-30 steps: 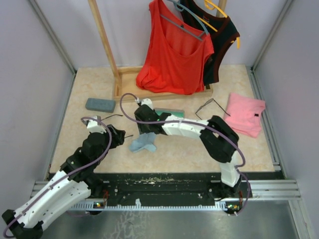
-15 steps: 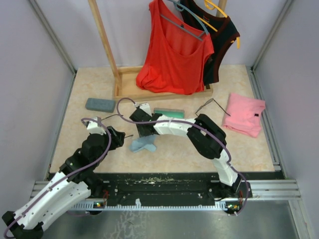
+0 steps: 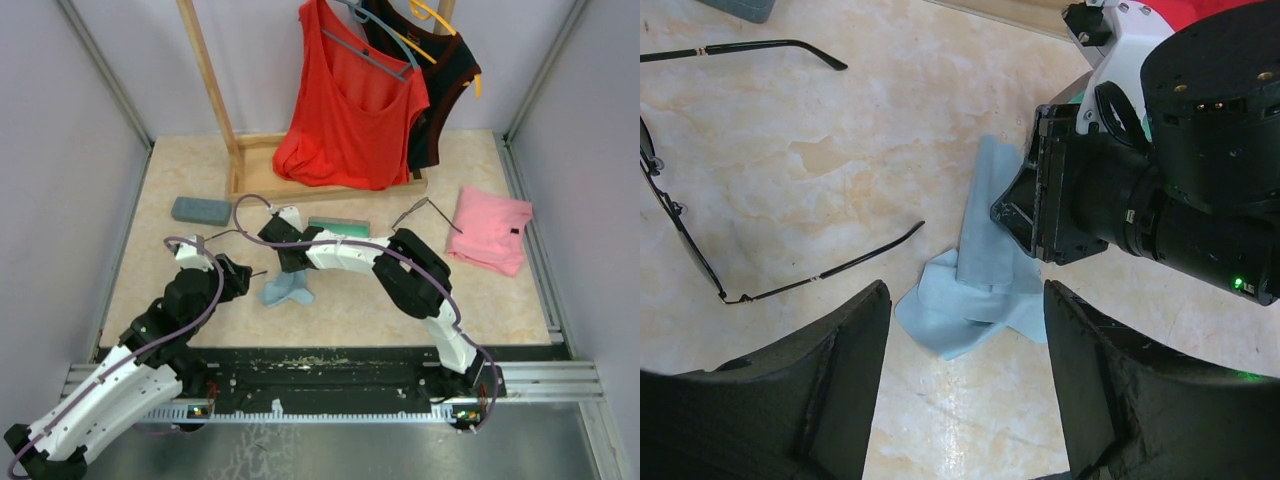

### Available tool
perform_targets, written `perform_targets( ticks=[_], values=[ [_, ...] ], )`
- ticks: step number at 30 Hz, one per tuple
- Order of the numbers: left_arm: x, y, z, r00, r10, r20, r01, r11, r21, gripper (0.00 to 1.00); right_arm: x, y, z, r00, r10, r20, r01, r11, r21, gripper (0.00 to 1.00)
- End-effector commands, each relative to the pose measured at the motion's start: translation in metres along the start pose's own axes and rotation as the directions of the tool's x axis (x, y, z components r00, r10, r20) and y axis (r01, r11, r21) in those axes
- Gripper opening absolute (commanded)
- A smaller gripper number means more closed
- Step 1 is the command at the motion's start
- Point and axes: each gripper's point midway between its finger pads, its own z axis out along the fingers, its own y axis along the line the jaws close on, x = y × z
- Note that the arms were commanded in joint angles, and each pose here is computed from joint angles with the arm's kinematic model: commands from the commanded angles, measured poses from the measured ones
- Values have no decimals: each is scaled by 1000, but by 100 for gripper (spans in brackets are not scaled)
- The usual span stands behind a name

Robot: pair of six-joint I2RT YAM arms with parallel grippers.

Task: Organize the sunglasses
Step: Pick up the glasses cleaning cloth from the center of the board, then move the glasses cleaning cloth to the center of the board.

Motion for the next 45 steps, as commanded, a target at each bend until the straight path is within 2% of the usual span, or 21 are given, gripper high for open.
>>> perform_targets(
  ticks=[1,5,12,19,23,28,35,41,43,45],
  values=[
    [-1,0,0,1000,6,11,-6,1000,9,69,-12,21,-3,999,18,38,-15,997,-81,12],
    [-3,1,-1,1000,3,17,-4,1000,7,69,-35,31,-23,993,15,116,3,989,-148,0],
    [-3,-2,-1,1000,-5,18,4,1000,19,69,-70,35,-84,959,72,274,8,959,-282,0],
    [4,-12,5,1000,16,-11,-16,998,65,69,-64,-14,-142,920,166,355,-71,961,-266,0],
    [21,-34,12,993,72,-89,-56,983,173,67,-42,-52,-161,907,207,367,-138,969,-206,0],
    [58,-59,22,966,119,-228,-52,958,281,56,-9,-98,-177,892,260,370,-224,965,-139,0],
    [123,-68,8,904,207,-374,-96,951,295,40,29,-126,-180,878,326,351,-298,945,-132,0],
    [165,-51,5,857,221,-465,-118,963,241,14,37,-130,-178,875,338,347,-311,941,-132,0],
    [169,-43,11,853,229,-468,-149,968,202,10,37,-129,-177,875,338,346,-310,941,-136,0],
    [171,-35,17,854,235,-465,-180,971,160,10,36,-128,-177,876,334,346,-305,942,-139,0]
  ],
)
